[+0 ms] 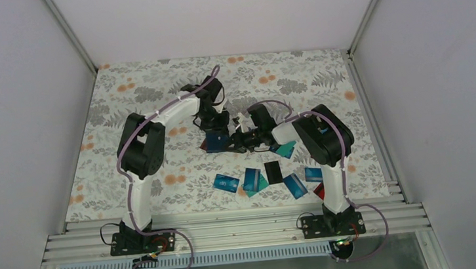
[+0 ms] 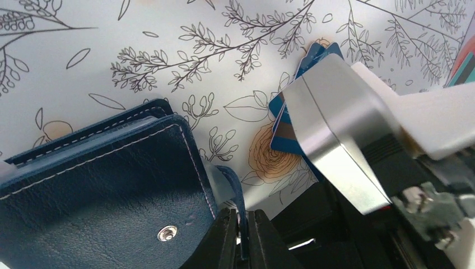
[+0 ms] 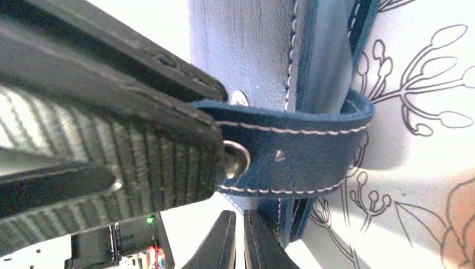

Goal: Put the credit cards into the card holder

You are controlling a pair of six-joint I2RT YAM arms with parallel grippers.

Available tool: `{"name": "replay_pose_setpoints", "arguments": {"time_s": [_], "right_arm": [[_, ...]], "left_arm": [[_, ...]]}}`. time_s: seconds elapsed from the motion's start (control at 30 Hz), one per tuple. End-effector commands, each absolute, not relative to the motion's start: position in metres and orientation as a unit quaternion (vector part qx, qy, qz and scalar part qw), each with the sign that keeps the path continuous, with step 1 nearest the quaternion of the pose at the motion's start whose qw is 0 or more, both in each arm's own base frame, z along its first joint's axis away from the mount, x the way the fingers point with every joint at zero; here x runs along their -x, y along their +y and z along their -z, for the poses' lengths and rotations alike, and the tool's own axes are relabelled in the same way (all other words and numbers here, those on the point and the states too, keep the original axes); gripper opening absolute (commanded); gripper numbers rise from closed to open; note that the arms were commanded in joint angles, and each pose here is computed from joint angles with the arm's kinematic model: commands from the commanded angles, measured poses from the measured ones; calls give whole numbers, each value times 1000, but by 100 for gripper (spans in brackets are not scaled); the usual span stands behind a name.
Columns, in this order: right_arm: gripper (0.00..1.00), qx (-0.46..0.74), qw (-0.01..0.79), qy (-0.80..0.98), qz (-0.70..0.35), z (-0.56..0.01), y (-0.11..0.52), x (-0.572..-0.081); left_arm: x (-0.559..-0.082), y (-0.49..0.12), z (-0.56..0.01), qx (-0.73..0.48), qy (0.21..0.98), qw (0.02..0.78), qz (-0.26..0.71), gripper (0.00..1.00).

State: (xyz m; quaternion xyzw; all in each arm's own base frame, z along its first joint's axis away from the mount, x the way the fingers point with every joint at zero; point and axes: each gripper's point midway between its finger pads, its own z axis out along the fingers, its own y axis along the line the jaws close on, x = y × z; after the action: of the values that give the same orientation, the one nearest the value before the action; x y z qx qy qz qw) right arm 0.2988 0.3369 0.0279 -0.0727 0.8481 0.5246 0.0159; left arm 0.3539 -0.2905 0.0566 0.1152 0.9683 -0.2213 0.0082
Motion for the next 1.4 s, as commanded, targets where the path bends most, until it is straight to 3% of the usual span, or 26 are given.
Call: {"name": "replay_pose_setpoints", "arguments": {"time_s": [0.0, 1.37], "right_arm": [[4, 65, 6, 862, -503, -8, 334, -298], [4, 15, -61, 906, -418, 30, 321, -296]], "left_arm": [[-357, -293, -61, -128, 969, 17, 210, 4], [-354, -240, -27, -140, 986, 2, 91, 2]]}}
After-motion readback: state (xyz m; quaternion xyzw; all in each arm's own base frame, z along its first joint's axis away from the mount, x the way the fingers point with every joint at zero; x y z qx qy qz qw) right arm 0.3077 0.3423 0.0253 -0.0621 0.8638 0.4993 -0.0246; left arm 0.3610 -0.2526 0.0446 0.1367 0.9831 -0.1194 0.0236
